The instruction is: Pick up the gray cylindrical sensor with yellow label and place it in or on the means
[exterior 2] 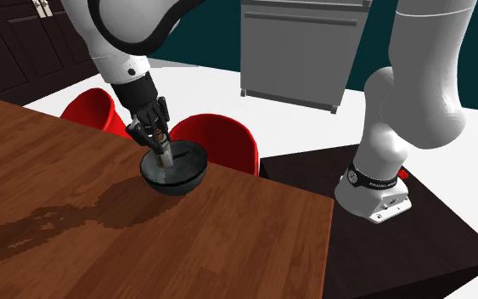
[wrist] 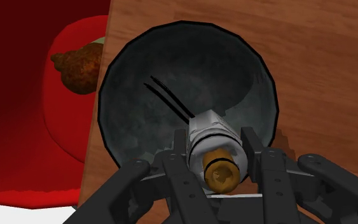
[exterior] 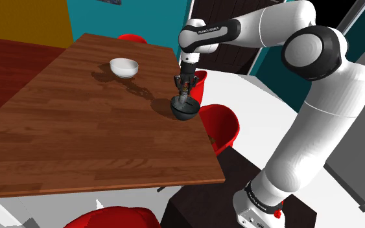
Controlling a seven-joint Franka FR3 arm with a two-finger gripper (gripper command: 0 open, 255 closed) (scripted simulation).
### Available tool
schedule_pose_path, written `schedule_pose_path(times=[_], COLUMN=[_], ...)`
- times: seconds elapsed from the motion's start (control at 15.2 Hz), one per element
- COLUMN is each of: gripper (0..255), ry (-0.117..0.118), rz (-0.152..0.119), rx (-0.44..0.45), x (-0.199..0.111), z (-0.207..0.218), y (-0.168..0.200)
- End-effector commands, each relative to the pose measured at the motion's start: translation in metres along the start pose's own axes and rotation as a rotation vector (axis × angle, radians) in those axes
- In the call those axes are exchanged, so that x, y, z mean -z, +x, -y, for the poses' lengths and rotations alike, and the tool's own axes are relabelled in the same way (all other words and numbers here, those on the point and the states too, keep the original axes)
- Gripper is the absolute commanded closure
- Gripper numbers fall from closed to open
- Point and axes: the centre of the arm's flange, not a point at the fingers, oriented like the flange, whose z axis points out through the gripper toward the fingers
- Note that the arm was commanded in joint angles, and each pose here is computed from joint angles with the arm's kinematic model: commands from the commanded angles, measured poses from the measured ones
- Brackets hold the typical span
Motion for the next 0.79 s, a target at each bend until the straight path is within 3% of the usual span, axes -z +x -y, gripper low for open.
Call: schedule_pose_path(times=[0.0,0.07,0.4,0.66,0.73], gripper=[255,0,0,0,0], ry=[0.0,0.0,0.0,0.0,0.0], rz=[0.0,0.0,0.0,0.0,0.0], rx=[0.0,0.0,0.0,0.0,0.0], x=[0.0,0.0,0.0,0.05,0.05], z=[0.0,0.0,0.0,0.0,0.0], y=[0.0,0.0,0.0,0.0,0.0])
